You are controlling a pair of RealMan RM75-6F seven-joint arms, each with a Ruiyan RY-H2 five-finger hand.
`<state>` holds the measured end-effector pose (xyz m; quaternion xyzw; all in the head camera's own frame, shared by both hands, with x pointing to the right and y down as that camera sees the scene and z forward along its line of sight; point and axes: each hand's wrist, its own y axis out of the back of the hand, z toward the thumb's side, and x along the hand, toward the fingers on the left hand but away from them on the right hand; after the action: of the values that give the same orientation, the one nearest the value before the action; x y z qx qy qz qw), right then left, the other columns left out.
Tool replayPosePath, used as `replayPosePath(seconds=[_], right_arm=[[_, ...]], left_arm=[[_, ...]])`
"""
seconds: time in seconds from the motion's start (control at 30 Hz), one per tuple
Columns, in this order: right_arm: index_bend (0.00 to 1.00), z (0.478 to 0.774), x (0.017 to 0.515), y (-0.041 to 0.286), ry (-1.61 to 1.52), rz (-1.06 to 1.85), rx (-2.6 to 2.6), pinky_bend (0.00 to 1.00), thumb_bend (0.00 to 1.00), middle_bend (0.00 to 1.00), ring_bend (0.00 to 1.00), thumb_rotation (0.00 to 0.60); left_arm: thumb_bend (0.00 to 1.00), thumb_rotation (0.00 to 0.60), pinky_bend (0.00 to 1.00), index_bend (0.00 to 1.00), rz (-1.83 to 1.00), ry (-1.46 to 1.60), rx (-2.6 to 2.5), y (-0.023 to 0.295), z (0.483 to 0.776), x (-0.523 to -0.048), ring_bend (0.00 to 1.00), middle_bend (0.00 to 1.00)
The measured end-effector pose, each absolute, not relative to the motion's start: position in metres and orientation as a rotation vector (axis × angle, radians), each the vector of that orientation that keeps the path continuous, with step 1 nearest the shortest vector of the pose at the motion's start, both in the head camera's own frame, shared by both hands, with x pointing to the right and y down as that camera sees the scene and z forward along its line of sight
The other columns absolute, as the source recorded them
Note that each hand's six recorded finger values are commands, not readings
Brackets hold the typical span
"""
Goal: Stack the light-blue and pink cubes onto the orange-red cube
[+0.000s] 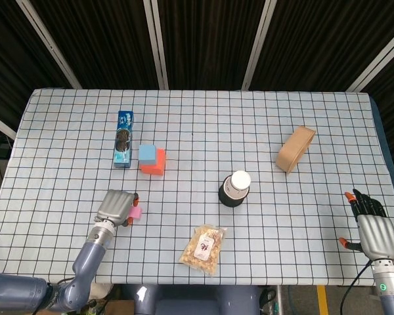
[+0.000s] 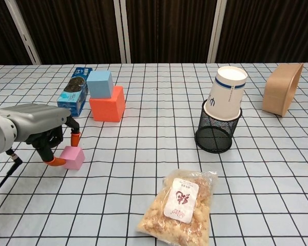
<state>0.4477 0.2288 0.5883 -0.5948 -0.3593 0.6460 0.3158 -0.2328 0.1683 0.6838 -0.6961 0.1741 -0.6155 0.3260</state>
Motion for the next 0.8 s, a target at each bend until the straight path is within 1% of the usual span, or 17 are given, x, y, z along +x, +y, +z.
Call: replayPosePath(seconds=[0.37,0.8], right_arm=[[0.07,0.591,0.445,0.228,-0.94,1.7,-1.574,0.1,0.1,0.03,0.06,0.6],[0.07,0.589,0.445,0.228,-0.943,1.696,-1.577,0.1,0.1,0.03,0.05,0.6]], left_arm=[[0.31,0.6,0.74,0.44,-1.612,0.465,-1.823,0.167,0.684,-0.234,0.73,0.87],[0.31,0.6,0.74,0.44,-1.587,0.555,-1.814,0.153,0.663,-0.236,0.73,0.86]])
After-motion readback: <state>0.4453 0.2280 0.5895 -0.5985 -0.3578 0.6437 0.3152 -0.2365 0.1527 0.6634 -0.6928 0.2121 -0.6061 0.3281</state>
